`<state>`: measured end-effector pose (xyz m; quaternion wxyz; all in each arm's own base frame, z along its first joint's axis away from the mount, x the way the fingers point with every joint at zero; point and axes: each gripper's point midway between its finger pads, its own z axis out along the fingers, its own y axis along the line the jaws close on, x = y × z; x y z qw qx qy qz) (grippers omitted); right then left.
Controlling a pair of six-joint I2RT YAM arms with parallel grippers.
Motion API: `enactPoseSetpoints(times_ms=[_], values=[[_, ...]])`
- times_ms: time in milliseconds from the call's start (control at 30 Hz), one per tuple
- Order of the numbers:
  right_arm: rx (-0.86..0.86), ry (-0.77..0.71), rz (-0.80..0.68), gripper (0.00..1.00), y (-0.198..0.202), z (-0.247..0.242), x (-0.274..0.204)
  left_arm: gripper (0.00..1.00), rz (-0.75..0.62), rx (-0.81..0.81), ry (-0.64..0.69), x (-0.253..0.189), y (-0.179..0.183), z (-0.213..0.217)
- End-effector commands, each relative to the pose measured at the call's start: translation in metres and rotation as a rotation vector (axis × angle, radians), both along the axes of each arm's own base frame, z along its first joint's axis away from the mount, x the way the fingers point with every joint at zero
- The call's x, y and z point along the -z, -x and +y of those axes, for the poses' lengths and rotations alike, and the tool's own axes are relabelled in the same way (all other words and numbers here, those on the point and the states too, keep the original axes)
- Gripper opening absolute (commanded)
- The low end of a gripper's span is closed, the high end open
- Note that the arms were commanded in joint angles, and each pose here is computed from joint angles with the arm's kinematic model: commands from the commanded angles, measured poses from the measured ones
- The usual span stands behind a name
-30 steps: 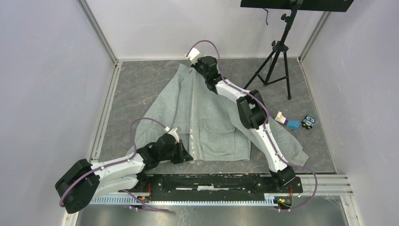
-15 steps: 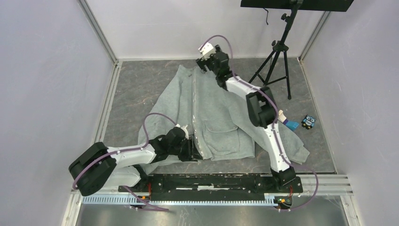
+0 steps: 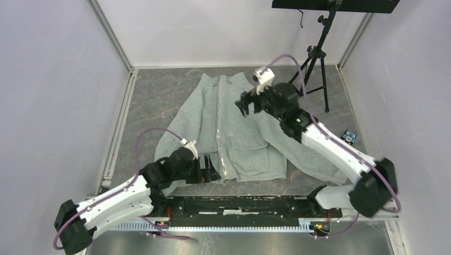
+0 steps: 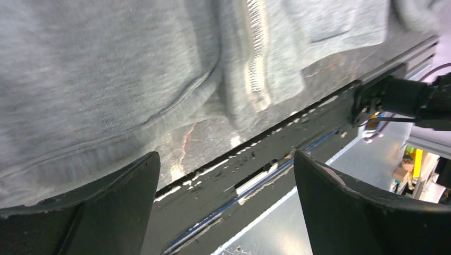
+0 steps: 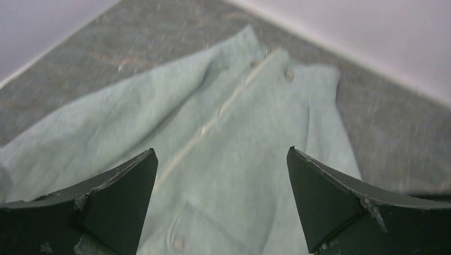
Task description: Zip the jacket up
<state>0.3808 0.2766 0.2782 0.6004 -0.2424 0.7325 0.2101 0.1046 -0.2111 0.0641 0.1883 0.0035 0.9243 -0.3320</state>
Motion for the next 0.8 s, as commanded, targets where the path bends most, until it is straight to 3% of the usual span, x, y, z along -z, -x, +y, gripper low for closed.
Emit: enactPoseSetpoints(times_ms=[0,167,467,633,767], values=[[-0.031,0.001,0.12,0.98,0.069,-0.039,0.021,1.0,-0.194,-0.007,0.027,-0.064,-0.019,0.007],[0.054,-0.051,-0.039,0.98,0.119,-0.095,-0.036,1.0,-0.452,0.021,0.129,-0.171,-0.036,0.004],[0.262,-0.171,-0.29,0.98,0.186,-0.187,-0.137,1.0,-0.891,-0.03,0.15,-0.346,-0.05,0.042],[0.278,-0.227,-0.381,0.98,0.211,-0.208,-0.17,1.0,-1.073,-0.081,0.25,-0.411,-0.034,0.069],[0.318,-0.237,-0.412,0.98,0.216,-0.221,-0.177,1.0,-1.184,-0.1,0.34,-0.438,-0.015,0.087]])
